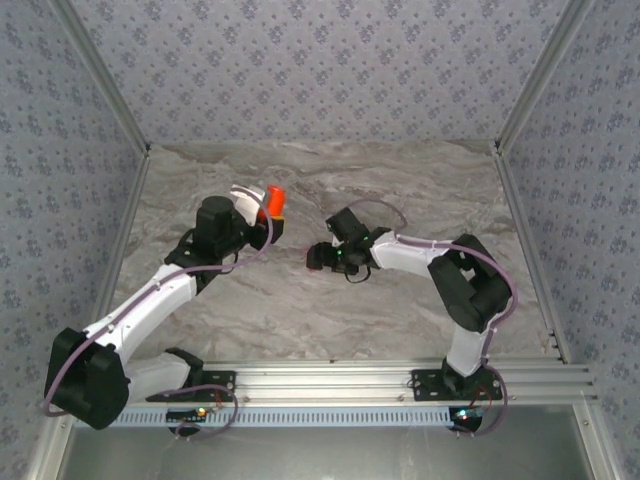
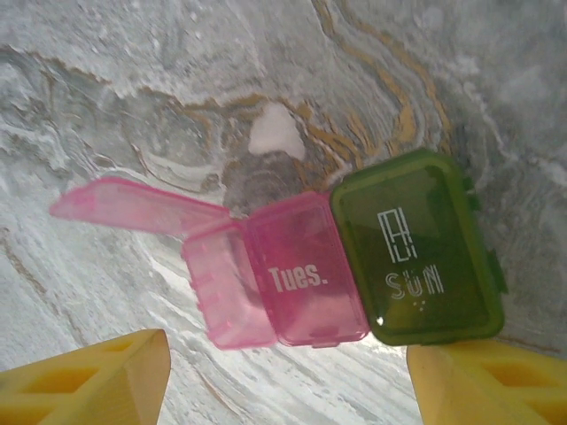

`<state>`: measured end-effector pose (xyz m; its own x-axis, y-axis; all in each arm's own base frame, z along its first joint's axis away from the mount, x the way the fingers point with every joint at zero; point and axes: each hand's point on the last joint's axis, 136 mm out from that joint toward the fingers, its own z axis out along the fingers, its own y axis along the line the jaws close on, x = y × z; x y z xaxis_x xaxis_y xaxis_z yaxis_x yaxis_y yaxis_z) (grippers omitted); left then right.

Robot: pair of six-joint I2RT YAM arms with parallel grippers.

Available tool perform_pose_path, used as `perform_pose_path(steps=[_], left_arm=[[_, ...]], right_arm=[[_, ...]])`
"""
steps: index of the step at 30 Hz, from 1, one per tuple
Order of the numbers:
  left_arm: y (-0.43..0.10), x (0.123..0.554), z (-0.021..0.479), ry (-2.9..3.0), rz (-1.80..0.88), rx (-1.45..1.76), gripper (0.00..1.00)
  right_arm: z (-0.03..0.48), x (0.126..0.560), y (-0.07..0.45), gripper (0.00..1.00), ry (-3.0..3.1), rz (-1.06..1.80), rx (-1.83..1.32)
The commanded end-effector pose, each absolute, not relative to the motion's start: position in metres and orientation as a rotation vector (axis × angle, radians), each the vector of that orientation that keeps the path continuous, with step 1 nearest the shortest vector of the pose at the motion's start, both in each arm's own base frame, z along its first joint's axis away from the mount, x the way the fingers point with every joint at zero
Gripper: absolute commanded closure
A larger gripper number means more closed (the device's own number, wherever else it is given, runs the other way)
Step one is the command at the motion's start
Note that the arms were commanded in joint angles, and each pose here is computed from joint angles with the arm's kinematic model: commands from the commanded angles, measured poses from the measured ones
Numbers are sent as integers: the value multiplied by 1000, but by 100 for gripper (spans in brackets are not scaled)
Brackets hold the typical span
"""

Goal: Sort the pills into containers

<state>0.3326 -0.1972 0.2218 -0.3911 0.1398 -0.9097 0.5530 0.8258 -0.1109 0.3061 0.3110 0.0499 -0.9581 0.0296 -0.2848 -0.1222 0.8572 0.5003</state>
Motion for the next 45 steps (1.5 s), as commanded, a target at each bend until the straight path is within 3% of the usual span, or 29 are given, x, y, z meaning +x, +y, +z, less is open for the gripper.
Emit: perform_pose_path(steps=[1,8,15,22,45], left_arm=[[-198,337,247,1893,-495,503,100],[-197,317,236,1949,-509,582,100],[-204,277,206,2020,-569,673,100],[-220,248,181,2071,-616,761,100],[-231,235,171,2006,-588,891,100]], right_arm=[[60,310,315,27,2735,790,-101],[102,303,286,26,2655,809,-49],[93,342,247,33,2641,754,63],[77,370,251,47,2658,744,75],[46,366,277,52,2691,854,174]])
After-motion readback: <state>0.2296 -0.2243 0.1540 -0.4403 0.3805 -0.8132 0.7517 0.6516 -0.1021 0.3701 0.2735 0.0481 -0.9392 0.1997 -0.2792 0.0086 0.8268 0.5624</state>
